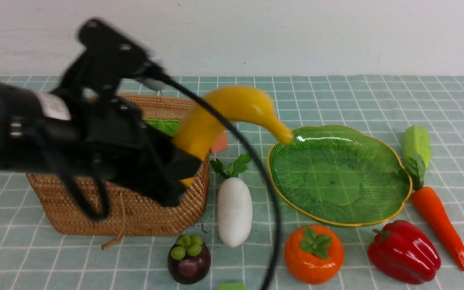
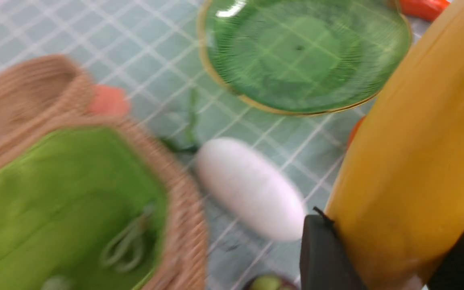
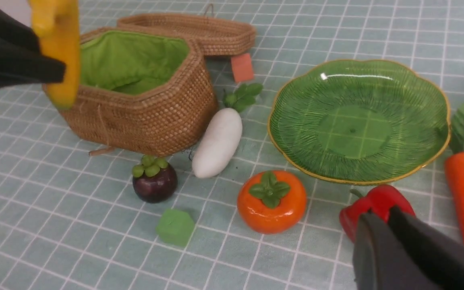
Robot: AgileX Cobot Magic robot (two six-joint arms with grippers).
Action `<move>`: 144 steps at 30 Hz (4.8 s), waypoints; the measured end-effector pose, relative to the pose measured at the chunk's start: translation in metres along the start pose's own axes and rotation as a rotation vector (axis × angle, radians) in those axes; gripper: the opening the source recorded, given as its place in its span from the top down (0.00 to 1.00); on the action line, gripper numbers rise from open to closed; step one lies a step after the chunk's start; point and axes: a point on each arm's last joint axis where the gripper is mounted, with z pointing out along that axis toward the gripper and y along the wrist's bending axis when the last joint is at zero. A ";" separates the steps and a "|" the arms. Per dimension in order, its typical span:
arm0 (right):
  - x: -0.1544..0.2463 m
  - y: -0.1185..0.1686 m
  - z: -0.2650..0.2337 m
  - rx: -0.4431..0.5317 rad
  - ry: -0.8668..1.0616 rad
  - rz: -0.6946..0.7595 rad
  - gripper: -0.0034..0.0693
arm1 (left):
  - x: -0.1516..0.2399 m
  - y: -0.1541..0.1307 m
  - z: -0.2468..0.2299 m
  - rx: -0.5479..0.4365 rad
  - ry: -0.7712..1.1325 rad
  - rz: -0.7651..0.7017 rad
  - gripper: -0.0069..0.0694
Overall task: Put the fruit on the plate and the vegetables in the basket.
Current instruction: Use the left arm to grab a banana and put it into the right plate, then grab a mangosteen with your left arm and put it on the plate on the right
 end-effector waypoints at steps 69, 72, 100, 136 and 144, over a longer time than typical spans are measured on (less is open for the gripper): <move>0.012 0.003 -0.001 -0.028 0.134 0.006 0.83 | 0.067 -0.031 0.042 -0.172 0.539 -0.346 0.81; 0.010 0.004 -0.001 -0.040 0.114 0.011 0.83 | 0.075 -0.032 0.063 -0.161 0.498 -0.357 0.63; 0.011 0.014 -0.002 -0.153 0.123 0.020 0.83 | 0.105 -0.022 0.148 -0.333 0.429 -0.481 0.21; 0.015 0.002 -0.001 -0.019 0.161 0.073 0.81 | -0.057 -0.064 0.276 0.088 0.158 -0.202 0.21; 0.014 0.002 -0.001 -0.022 0.159 0.038 0.81 | -0.057 -0.063 0.275 0.079 0.191 -0.188 0.04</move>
